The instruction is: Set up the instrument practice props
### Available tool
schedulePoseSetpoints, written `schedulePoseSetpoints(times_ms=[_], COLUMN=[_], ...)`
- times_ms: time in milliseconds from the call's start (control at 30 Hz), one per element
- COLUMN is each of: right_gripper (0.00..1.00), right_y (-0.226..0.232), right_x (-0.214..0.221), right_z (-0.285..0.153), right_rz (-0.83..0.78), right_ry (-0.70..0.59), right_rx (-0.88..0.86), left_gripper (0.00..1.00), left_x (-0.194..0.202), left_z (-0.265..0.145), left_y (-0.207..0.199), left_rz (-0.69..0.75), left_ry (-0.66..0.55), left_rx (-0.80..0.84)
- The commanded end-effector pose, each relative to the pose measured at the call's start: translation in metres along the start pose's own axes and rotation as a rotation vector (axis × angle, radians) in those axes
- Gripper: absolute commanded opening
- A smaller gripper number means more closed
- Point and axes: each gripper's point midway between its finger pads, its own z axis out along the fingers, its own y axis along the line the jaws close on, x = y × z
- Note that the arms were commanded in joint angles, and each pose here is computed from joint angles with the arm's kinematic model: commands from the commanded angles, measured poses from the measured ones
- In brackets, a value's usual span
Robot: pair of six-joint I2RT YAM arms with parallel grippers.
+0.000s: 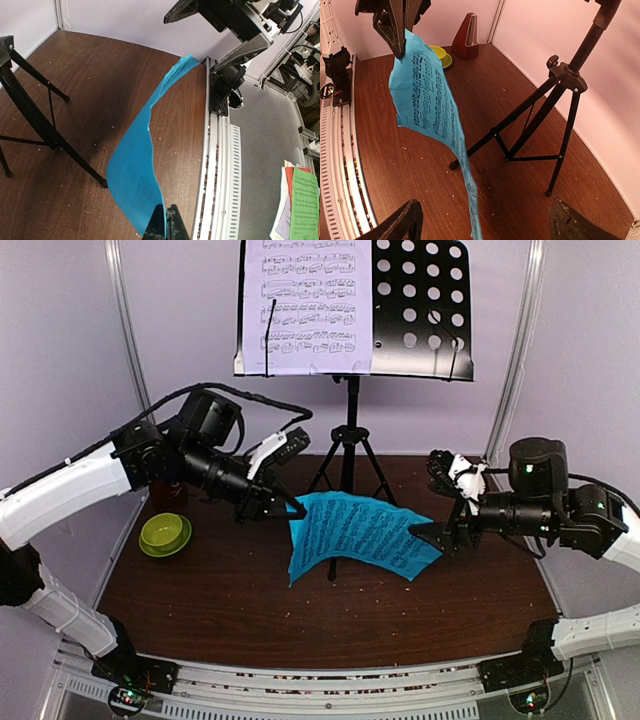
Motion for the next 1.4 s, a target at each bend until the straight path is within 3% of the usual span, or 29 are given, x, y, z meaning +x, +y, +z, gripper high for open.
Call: schedulePoseSetpoints(times_ms=[0,267,433,767,1033,1367], right_gripper=[0.89,0.99,0.92,0.81,0.80,0.79], right_y=[-0.004,0.005,0.007,0.037,0.071,0.089], right_x=[0.007,0.018,-0.007,-0.052,-0.069,-0.063], right_z=[0.001,-0.008,0.001,0.034,0.040,0.039], right_rz=[-0.041,-0.054,-0.055,-0.219,-0.351,-0.409], right_ry=[0.060,0.071,0.032,0.005,-0.036,-0.039], right_rx=[0.049,0.013,-0.006,-0.144,-0.306,-0.339], left_gripper=[0.00,0.00,0.00,0.00,0.00,0.00], left_x=[0.000,0.007,-0.001,-0.008,-0.008,0.002], left_z=[-0.005,-0.007,-0.008,-0.006,-0.008,-0.007], left_y=[-0.013,-0.020,-0.023,-0.042,-0.066,-0.075], left_rz=[0.002,-0.015,-0.022,-0.009,0.072,0.202], left_ry=[0.045,0.088,0.086,0.099,0.121,0.188], left_rx=[0.049,0.074,0.100,0.175,0.247,0.253])
